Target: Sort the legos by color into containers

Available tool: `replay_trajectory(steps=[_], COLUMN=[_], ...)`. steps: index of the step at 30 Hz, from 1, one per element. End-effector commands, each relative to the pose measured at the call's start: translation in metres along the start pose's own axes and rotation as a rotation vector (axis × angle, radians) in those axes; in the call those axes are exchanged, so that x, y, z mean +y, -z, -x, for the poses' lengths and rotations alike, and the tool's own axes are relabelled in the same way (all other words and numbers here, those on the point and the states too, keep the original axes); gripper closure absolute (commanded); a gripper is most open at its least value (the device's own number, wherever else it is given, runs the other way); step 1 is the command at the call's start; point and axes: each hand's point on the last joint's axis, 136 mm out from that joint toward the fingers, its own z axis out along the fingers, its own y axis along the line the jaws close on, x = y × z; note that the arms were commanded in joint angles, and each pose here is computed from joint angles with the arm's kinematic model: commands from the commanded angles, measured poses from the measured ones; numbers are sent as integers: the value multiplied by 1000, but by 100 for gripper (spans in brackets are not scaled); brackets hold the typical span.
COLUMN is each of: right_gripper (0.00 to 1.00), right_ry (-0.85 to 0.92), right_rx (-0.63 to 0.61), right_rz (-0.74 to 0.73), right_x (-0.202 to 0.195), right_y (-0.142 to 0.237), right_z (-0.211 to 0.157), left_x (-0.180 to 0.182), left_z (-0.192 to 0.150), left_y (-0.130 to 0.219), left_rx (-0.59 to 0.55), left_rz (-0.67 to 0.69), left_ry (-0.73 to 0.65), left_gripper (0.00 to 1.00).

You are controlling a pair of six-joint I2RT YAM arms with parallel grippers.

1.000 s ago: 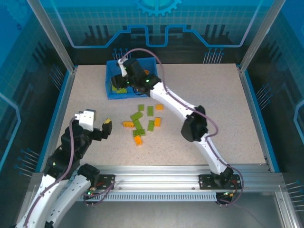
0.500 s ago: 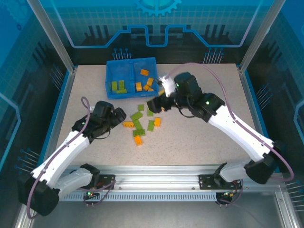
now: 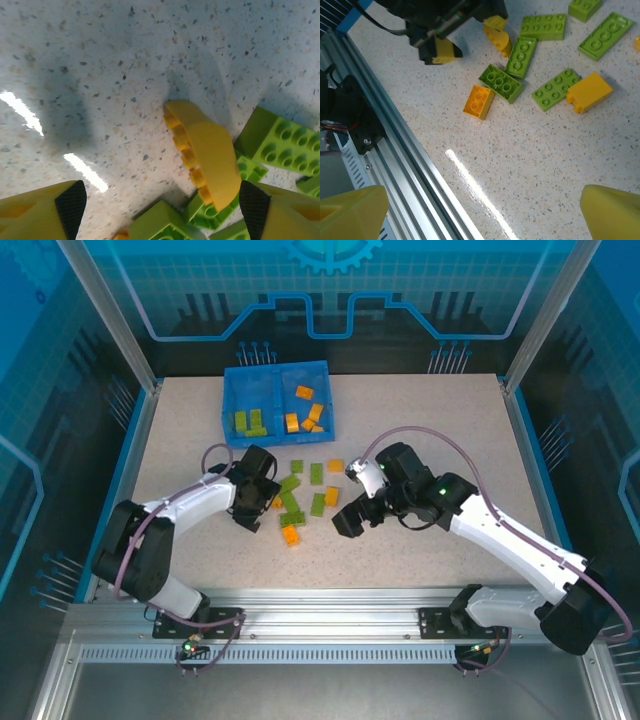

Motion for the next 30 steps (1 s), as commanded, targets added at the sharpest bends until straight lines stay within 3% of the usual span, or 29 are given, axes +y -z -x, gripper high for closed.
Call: replay_trajectory(steps=[1,12,18,22,27,30], right_gripper=[0,0,0,0,0,0], right_ry=[25,43,61,67,61,53], right_rx=[-27,21,34,21,2,-36], right_rz=[38,87,84,74,74,69], right_x=[10,26,34,36,38,39], right_y=[7,-7,-12,-11,-9,-5], right_z=[3,-2,3,9,14,20], left_x=[-15,3,18,26,5,-26], left_z=[-4,-6,-2,3,1,-7], left_y=[-5,-28,-28,-26,-1,35], left_rx=[17,28,11,-1,-5,-44], left_rz=[-17,52,84,87,0,-108], left_ry=[44,30,22,12,-109,-239], left_gripper=[20,50,53,65,73,74])
